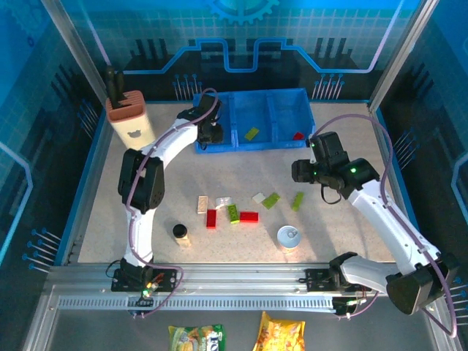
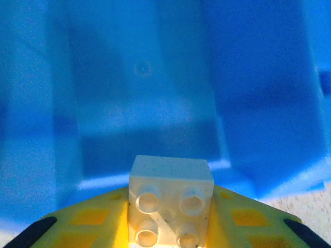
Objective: Sort the legos into containers by color
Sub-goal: Place the lego in the container.
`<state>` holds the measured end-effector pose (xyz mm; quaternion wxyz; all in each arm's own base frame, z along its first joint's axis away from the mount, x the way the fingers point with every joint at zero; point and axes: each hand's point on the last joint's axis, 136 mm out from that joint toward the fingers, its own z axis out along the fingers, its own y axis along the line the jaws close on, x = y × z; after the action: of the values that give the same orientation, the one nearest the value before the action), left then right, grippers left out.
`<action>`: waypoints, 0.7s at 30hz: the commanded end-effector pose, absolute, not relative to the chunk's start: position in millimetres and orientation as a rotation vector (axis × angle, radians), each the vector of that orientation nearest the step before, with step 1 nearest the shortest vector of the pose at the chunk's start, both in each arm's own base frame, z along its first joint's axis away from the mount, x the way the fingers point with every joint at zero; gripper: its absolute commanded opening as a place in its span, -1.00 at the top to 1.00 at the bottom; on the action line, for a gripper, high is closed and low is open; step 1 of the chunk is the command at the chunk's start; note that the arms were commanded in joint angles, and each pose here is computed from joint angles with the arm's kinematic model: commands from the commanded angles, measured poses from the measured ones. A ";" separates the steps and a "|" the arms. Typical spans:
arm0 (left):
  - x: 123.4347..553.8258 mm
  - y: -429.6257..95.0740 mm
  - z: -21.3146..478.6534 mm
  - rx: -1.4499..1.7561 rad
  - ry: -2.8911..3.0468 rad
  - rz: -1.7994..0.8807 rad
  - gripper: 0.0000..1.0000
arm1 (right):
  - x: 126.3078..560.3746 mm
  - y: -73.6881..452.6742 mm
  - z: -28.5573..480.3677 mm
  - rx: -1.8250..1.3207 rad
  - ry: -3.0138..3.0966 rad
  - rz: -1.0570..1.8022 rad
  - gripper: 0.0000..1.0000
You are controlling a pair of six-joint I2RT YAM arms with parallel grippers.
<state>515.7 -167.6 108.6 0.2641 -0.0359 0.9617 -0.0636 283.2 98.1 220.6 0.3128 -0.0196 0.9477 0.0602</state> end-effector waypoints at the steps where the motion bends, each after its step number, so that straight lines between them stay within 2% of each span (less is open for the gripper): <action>1: 539.7 -164.8 109.7 -0.142 2.558 -0.178 0.28 | 281.1 89.2 229.9 -0.033 2.487 0.132 -0.24; 11: 589.5 -155.4 91.5 -0.174 2.466 -0.081 0.27 | 279.2 88.2 226.3 -0.026 2.499 0.129 -0.24; 21: 604.7 -152.1 68.5 -0.202 2.463 -0.038 0.23 | 275.8 88.3 220.1 -0.019 2.509 0.138 -0.24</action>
<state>593.0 -157.6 62.6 0.3113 -0.0690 0.9475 -0.0244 279.8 95.2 221.3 0.3125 -0.0179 0.9481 0.0562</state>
